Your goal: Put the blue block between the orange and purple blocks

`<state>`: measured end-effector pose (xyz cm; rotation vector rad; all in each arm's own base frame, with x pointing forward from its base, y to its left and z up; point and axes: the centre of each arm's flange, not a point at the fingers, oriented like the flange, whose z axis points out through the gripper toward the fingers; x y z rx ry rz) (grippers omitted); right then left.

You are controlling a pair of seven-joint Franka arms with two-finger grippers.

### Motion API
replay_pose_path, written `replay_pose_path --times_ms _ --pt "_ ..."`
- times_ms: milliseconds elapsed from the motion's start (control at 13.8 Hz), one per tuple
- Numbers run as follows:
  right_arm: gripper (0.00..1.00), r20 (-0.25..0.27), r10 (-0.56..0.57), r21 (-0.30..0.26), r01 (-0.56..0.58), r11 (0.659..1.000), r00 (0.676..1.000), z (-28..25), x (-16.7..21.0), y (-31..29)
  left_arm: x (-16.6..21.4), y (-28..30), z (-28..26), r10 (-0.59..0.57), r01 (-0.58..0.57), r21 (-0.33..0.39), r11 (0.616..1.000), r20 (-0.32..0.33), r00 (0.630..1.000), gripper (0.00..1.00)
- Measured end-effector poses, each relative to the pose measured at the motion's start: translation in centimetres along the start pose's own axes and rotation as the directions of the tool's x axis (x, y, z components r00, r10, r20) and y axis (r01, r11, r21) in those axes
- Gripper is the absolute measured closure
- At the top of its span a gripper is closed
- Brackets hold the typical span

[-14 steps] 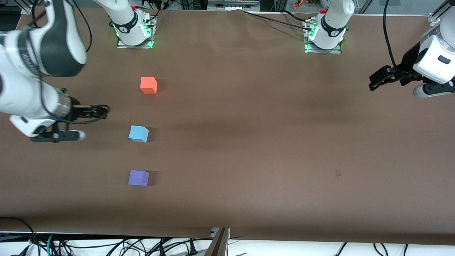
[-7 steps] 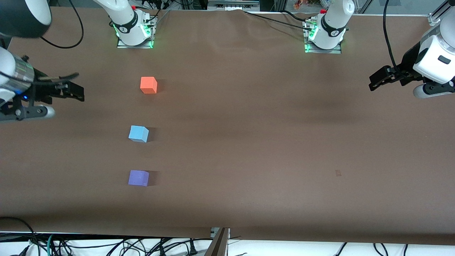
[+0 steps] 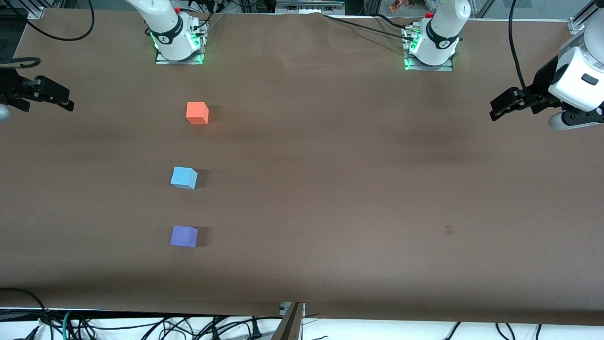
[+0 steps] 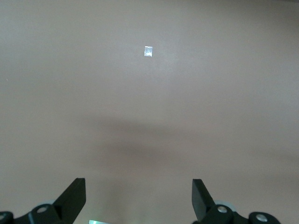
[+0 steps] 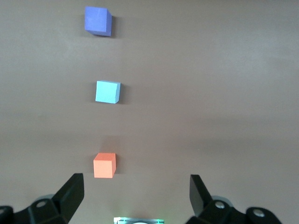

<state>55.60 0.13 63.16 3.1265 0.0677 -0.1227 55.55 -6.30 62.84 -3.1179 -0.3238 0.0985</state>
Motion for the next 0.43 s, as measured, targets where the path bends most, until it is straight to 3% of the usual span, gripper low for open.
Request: replay_pose_path --times_ms 434 --pt "0.00 0.018 -0.045 -0.001 0.045 0.999 0.999 1.2 0.2 -2.7 0.0 0.0 0.0 -0.001 0.001 0.001 1.000 0.002 1.000 0.00"
